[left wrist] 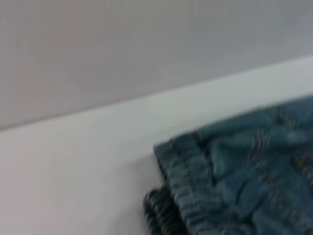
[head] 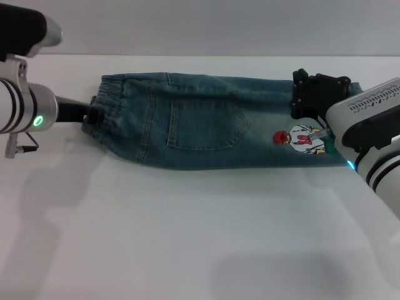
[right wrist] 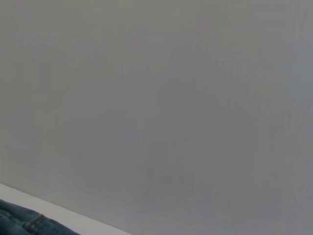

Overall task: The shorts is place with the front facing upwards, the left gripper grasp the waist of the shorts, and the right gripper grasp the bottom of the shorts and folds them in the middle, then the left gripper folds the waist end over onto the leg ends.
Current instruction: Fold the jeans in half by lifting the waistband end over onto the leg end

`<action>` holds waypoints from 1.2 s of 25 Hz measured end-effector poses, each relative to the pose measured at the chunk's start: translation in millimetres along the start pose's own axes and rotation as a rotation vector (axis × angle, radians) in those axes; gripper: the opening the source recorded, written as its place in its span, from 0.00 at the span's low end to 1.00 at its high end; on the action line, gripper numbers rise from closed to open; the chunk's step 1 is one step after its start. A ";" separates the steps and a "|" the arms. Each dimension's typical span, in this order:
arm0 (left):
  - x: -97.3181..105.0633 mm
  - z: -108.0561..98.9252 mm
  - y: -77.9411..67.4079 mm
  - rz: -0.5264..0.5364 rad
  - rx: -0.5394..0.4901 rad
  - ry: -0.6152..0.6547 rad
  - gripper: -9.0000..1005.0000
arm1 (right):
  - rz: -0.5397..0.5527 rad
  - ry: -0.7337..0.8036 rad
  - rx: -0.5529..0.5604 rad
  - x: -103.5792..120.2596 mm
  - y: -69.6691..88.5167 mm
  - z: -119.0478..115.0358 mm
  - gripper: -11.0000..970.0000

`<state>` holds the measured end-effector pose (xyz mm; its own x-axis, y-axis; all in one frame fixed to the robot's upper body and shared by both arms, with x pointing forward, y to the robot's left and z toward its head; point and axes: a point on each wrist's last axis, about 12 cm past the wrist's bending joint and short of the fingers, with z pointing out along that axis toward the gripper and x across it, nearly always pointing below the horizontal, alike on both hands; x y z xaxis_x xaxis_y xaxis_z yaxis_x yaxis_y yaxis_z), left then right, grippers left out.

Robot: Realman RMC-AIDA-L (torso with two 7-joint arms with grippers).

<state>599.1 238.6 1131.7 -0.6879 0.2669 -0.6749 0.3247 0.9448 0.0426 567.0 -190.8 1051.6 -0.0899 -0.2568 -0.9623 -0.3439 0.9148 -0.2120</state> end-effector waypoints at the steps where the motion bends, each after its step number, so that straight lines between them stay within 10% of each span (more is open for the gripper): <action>1: -1.4 -3.3 -0.8 -0.009 0.010 -0.016 0.32 | 0.001 0.000 0.001 -0.1 -0.3 0.1 0.01; 11: -1.5 -7.4 -0.6 -0.041 0.033 -0.023 0.01 | 0.006 0.003 0.006 0.8 -1.3 -0.4 0.01; 27: 1.3 -5.8 5.6 -0.030 0.010 0.008 0.05 | 0.005 0.017 0.003 5.2 -0.3 -2.7 0.01; 30: 2.4 -3.8 7.4 -0.027 -0.001 0.013 0.23 | 0.005 0.018 0.003 5.4 -0.2 -2.8 0.01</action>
<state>597.4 247.0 1133.2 -0.7046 0.2441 -0.6663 0.3058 0.9518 0.0252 563.9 -193.3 1047.0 -0.1082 -0.2578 -0.9601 -0.3410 0.9168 -0.2078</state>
